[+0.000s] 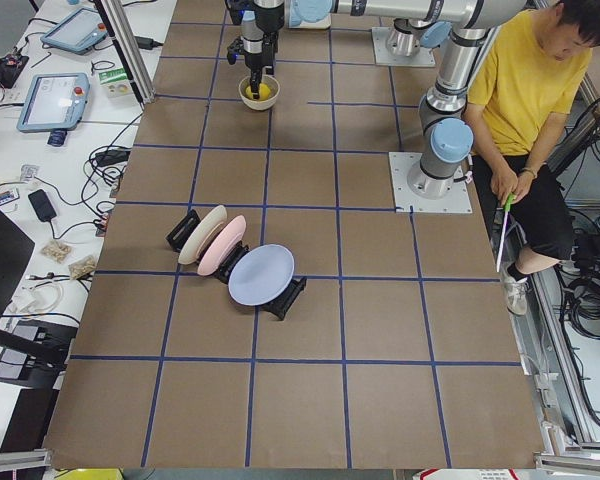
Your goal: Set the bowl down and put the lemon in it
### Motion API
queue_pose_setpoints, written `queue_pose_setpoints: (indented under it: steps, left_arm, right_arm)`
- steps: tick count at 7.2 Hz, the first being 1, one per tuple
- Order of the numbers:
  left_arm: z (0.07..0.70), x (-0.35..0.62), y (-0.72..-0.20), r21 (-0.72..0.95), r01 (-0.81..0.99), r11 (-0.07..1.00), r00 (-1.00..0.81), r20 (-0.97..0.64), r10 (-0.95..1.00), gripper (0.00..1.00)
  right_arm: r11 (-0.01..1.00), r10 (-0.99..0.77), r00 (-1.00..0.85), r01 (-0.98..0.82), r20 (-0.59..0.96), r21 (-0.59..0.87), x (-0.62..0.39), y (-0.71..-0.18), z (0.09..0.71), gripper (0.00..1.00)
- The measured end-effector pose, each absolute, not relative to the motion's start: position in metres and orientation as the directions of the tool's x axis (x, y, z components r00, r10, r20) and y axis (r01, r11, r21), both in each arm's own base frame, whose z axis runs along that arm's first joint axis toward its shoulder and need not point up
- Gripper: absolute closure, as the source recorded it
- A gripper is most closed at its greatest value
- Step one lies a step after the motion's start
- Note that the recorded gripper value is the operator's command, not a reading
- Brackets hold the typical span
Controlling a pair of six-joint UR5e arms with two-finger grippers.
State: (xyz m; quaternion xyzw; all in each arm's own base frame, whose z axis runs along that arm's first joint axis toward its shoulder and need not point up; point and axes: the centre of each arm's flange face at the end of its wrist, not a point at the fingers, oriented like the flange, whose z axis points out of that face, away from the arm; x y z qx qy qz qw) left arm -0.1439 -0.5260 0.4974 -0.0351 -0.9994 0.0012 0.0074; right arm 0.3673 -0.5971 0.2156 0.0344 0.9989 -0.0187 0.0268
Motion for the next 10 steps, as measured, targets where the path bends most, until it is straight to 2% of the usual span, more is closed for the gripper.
queue_pose_setpoints:
  steps: [2, 4, 7, 10]
  left_arm:
    - [0.494, -0.143, -0.525, 0.006, 0.067, 0.998, -0.998, 0.017, 0.067, 0.0]
    - [0.491, -0.142, -0.525, 0.012, 0.066, 0.998, -0.998, 0.018, 0.066, 0.0]
    - [0.489, -0.144, -0.527, 0.015, 0.056, 0.998, -0.998, 0.021, 0.056, 0.0]
    - [0.49, -0.146, -0.526, 0.013, 0.057, 0.998, -0.998, 0.019, 0.057, 0.0]
  right_arm:
    - [0.996, 0.062, -0.997, 0.065, -0.055, -0.063, 0.363, -0.598, 0.237, 0.0]
    - [0.992, 0.074, -0.996, 0.079, -0.056, -0.095, 0.343, -0.594, 0.291, 0.0]
    - [0.987, 0.154, -0.988, 0.155, -0.02, -0.052, 0.23, -0.585, 0.39, 0.0]
    - [0.984, 0.175, -0.985, 0.175, 0.015, 0.03, 0.129, -0.524, 0.476, 0.0]
